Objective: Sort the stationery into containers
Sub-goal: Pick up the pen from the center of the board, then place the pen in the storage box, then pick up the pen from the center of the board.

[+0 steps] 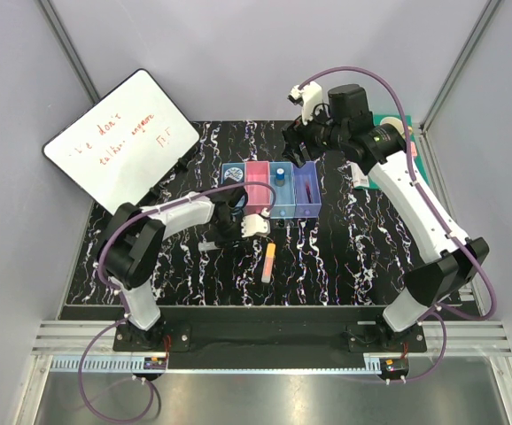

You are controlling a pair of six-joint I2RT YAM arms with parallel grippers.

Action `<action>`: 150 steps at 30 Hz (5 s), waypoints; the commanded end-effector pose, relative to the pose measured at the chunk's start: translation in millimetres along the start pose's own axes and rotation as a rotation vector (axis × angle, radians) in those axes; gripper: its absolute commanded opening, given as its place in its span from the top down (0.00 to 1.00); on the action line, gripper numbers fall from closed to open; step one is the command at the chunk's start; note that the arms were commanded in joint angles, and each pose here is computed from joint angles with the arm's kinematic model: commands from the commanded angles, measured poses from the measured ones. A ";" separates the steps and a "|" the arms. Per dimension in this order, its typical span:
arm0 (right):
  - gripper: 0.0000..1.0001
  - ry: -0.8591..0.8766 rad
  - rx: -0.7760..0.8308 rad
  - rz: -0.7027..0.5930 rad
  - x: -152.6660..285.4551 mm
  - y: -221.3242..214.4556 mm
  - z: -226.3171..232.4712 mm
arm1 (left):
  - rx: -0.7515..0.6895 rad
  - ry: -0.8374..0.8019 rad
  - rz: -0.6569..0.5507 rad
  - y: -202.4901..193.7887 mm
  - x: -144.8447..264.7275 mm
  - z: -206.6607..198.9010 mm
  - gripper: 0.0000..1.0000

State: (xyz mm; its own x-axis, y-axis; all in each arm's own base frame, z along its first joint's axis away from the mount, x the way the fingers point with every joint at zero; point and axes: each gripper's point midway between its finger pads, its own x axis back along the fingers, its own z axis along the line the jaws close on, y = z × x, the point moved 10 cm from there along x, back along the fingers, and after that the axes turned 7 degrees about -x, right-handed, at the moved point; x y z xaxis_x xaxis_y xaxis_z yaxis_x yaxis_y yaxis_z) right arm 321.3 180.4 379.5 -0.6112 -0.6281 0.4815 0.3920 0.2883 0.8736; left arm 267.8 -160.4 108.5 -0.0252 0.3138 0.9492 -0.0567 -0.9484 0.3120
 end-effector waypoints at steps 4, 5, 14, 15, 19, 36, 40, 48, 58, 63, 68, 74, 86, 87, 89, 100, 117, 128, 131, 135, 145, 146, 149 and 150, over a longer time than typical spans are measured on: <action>0.19 0.016 0.023 -0.092 22.2 18.8 10.6 | 0.030 -0.103 0.030 -11.3 -13.4 -13.3 0.94; 0.19 0.015 0.024 -0.089 21.6 17.9 10.3 | 0.033 -0.102 0.029 -11.4 -12.6 -14.0 1.00; 0.18 -0.014 0.048 -0.084 22.4 14.6 7.5 | 0.053 -0.049 -0.030 -0.8 19.2 -18.3 1.00; 0.18 -0.016 0.052 -0.087 23.0 15.0 7.4 | 0.055 -0.046 -0.035 0.2 22.7 -18.9 1.00; 0.18 -0.030 0.065 -0.085 22.8 14.1 5.8 | 0.062 -0.002 -0.070 8.9 46.7 -18.5 1.00; 0.14 -0.085 0.062 -0.064 28.2 0.9 3.7 | 0.133 0.209 -0.356 67.3 148.5 1.8 1.00; 0.12 -0.079 0.047 -0.052 29.9 -6.8 5.6 | 0.193 0.221 -0.457 86.6 158.9 13.9 1.00; 0.11 -0.075 0.021 -0.035 26.4 -14.8 6.2 | 0.343 0.215 -0.581 116.3 143.1 50.6 1.00; 0.10 -0.107 0.010 -0.009 25.8 -25.4 4.4 | 0.649 0.386 -0.635 102.6 102.5 136.4 1.00; 0.09 -0.132 0.004 0.005 27.1 -32.8 3.4 | 0.712 0.467 -0.660 90.7 97.4 162.9 1.00; 0.09 -0.143 0.006 0.006 23.8 -34.3 1.6 | 0.801 0.472 -0.656 78.9 81.9 172.9 1.00; 0.09 -0.142 0.001 0.009 18.7 -33.2 -0.1 | 0.865 0.451 -0.679 78.6 75.5 174.8 1.00; 0.09 -0.142 0.005 0.000 19.2 -30.1 -0.2 | 0.918 0.393 -0.741 89.7 92.2 170.7 1.00; 0.09 -0.142 0.005 -0.002 19.4 -29.7 -0.2 | 0.931 0.388 -0.735 88.8 88.2 171.2 1.00; 0.09 -0.142 0.007 -0.005 19.9 -28.7 -0.2 | 0.959 0.386 -0.703 84.5 75.1 171.7 1.00; 0.09 -0.132 -0.001 0.002 15.9 -29.7 0.2 | 1.018 0.332 -0.573 77.5 25.1 157.2 1.00; 0.13 -0.108 -0.427 0.272 -13.6 -136.8 19.0 | 0.923 0.356 -0.618 83.8 65.8 143.2 0.09; 0.15 -0.017 -0.449 0.406 -28.3 -167.1 49.8 | 0.603 0.521 -0.674 73.2 179.4 78.3 0.01; 0.15 0.010 -0.399 0.430 -33.1 -170.8 60.3 | 0.489 0.493 -0.618 64.1 185.3 52.0 0.01; 0.15 0.047 -0.333 0.483 -43.3 -182.7 67.1 | 0.339 0.444 -0.525 51.0 167.5 15.4 0.01; 0.15 0.109 -0.183 0.580 -56.1 -207.2 98.2 | 0.074 0.516 -0.291 23.6 135.5 -38.7 0.01; 0.15 0.109 -0.178 0.580 -59.2 -207.9 98.8 | 0.066 0.528 -0.288 23.4 135.0 -39.7 0.01; 0.14 0.098 -0.166 0.608 -70.2 -214.1 101.8 | 0.033 0.578 -0.286 26.6 128.1 -42.5 0.01; 0.15 0.092 -0.164 0.630 -76.4 -219.1 101.5 | 0.017 0.587 -0.265 26.9 121.1 -47.3 0.01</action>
State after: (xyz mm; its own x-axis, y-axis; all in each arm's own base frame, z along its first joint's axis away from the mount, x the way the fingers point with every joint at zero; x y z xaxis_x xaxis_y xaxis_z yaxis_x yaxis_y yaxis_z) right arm 203.2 228.6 170.3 -0.1528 -0.4599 0.8747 0.7786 0.4890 0.3932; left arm 214.1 -139.7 222.5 -0.4290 0.5118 0.7443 -0.0027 -0.8247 0.5656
